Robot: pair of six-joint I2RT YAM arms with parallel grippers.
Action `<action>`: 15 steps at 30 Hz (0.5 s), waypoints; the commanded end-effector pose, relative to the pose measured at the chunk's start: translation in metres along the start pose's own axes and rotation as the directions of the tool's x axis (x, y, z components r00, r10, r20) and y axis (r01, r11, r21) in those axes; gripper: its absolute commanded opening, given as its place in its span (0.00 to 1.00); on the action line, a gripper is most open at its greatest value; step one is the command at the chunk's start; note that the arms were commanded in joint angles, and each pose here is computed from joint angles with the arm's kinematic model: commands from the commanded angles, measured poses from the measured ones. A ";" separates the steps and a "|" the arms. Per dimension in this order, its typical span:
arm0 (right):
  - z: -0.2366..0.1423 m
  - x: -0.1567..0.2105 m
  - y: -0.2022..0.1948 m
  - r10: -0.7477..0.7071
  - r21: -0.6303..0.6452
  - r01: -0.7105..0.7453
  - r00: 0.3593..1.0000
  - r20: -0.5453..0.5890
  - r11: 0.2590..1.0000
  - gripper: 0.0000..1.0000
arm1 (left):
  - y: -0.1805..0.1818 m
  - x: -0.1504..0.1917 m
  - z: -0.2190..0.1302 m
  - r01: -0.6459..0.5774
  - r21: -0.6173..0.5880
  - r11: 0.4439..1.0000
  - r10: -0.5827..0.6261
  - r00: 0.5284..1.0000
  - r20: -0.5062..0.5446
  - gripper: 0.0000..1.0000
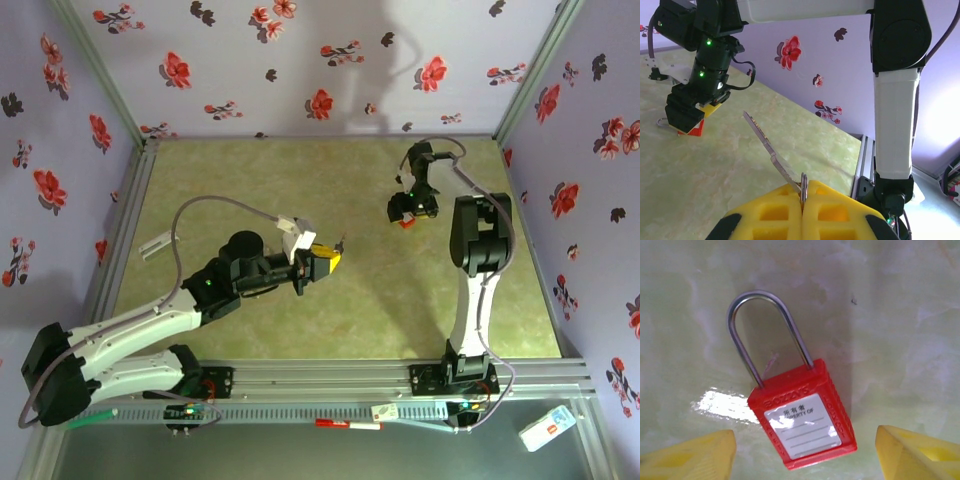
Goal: Unlock with the key
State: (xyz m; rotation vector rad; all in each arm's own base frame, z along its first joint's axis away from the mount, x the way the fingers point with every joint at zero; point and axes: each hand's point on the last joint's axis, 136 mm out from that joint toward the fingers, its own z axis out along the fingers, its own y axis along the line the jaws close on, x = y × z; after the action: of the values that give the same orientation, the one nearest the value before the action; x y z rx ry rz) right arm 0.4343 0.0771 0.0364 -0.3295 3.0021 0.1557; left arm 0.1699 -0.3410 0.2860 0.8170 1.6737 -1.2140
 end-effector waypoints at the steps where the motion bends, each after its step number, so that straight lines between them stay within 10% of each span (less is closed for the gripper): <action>1: 0.002 -0.003 -0.006 -0.013 0.027 0.014 1.000 -0.016 1.000 0.73 | -0.001 -0.007 0.000 0.008 0.020 1.000 -0.009 0.999 0.033 0.00; 15: 0.021 -0.012 -0.005 0.023 0.018 -0.022 0.999 -0.030 1.000 0.66 | 0.005 -0.003 0.003 0.056 0.005 0.998 -0.056 0.998 0.027 0.00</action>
State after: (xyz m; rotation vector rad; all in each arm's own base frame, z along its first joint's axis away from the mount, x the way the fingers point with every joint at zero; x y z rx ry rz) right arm 0.4461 0.0759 0.0218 -0.3208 3.0204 0.1313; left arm 0.1738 -0.3406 0.2866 0.7752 1.6940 -1.2416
